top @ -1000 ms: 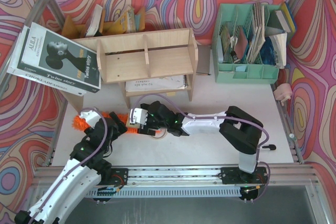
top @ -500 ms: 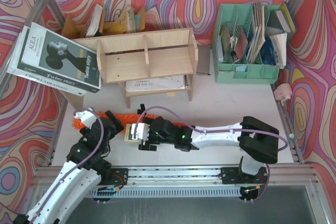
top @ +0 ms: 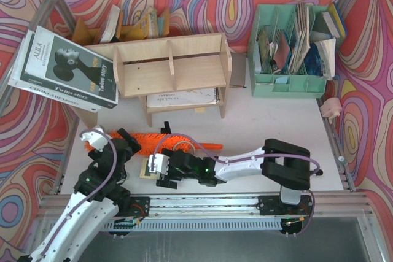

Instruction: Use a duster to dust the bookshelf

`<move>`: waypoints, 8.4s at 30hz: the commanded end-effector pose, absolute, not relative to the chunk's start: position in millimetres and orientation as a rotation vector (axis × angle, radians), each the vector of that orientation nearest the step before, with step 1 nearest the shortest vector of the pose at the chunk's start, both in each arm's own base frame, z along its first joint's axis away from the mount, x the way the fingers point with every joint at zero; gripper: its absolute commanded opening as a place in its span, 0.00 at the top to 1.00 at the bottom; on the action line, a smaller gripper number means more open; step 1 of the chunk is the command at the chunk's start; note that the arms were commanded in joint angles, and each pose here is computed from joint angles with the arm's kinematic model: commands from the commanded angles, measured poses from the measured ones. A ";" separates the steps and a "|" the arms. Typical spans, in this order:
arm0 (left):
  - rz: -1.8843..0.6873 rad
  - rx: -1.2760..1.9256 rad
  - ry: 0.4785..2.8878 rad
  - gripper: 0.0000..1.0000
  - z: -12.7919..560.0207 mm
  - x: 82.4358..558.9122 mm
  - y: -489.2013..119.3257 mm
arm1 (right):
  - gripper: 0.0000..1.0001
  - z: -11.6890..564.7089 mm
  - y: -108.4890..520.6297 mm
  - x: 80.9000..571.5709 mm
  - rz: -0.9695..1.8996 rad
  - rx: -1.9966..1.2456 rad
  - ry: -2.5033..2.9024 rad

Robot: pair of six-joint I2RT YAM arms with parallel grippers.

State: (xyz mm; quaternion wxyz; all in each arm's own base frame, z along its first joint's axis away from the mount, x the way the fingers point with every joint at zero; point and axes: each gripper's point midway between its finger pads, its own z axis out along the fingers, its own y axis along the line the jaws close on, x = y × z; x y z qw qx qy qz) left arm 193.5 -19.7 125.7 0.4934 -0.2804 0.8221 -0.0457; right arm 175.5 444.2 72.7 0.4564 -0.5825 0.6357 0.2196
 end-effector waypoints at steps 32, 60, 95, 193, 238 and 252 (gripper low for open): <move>-0.077 -0.735 1.935 0.02 118.8 176.8 1.2 | 0.26 31.3 487.6 183.9 0.592 -1.420 1.594; -0.033 -0.721 1.911 0.02 126.2 180.7 6.5 | 0.21 130.5 458.2 196.3 0.578 -1.160 1.531; -0.158 -0.707 2.004 0.02 129.5 191.7 -24.7 | 0.59 74.4 409.1 233.9 0.292 -0.696 2.020; -0.188 -0.730 2.095 0.02 108.0 197.5 -42.1 | 0.81 71.3 358.5 219.2 0.149 -0.614 2.170; -0.173 -0.721 2.109 0.02 109.6 208.8 -48.2 | 0.59 48.8 367.1 147.2 0.308 -1.062 2.164; -0.223 -0.766 2.107 0.02 103.9 203.2 -51.1 | 0.33 116.2 387.7 194.5 0.287 -1.164 1.729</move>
